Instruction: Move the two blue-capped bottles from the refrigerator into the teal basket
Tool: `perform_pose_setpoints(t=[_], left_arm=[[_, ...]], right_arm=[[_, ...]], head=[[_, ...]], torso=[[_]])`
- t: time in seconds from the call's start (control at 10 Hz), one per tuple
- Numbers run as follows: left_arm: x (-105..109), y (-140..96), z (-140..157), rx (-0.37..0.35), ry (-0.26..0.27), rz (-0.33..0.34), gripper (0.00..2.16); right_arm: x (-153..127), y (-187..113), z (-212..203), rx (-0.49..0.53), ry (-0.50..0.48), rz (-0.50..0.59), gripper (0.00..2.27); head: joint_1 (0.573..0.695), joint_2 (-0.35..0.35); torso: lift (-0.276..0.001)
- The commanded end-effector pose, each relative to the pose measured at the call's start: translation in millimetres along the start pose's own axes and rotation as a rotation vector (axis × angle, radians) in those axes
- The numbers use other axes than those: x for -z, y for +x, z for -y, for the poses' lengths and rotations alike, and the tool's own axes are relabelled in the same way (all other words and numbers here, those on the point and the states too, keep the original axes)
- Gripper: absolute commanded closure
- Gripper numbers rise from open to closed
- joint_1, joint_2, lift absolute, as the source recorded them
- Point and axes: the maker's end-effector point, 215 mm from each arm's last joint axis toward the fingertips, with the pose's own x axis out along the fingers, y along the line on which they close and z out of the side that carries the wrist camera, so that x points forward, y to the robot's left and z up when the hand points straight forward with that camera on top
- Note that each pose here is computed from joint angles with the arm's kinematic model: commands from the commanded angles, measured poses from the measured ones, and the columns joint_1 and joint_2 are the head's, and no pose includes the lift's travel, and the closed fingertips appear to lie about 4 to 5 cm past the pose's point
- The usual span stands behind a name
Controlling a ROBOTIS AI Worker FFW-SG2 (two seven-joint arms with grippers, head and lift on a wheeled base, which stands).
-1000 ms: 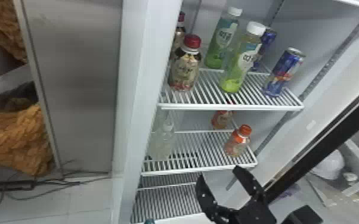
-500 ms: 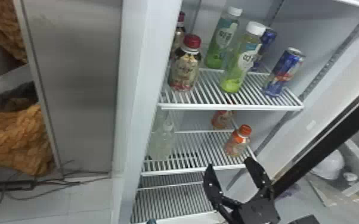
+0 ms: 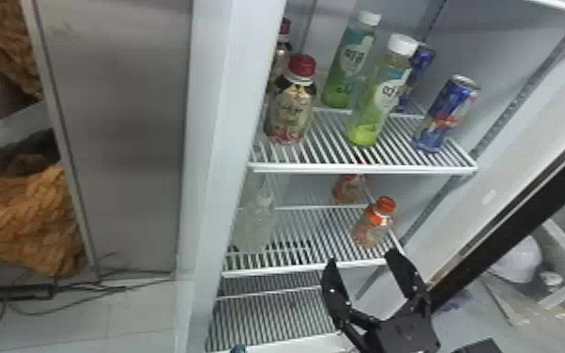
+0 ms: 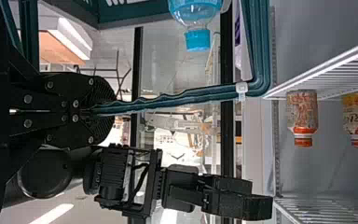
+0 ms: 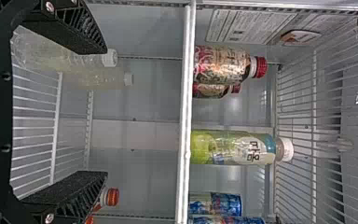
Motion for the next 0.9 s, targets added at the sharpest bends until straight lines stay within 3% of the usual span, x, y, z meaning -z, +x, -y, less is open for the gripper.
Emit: perform_pose_setpoints(t=[0.0, 0.8], left_arm=[[0.0, 0.0, -0.2, -0.001, 0.0, 0.0, 1.14], [-0.2, -0.5, -0.3, -0.002, 0.002, -0.003, 1.13]], right_arm=[[0.3, 1.2, 0.2, 0.0, 0.002, 0.001, 0.09], [4.6, 1.5, 0.7, 0.003, 0.009, -0.005, 0.1]], head=[[0.695, -0.35], [0.695, -0.35]], torso=[[-0.137], [-0.137]])
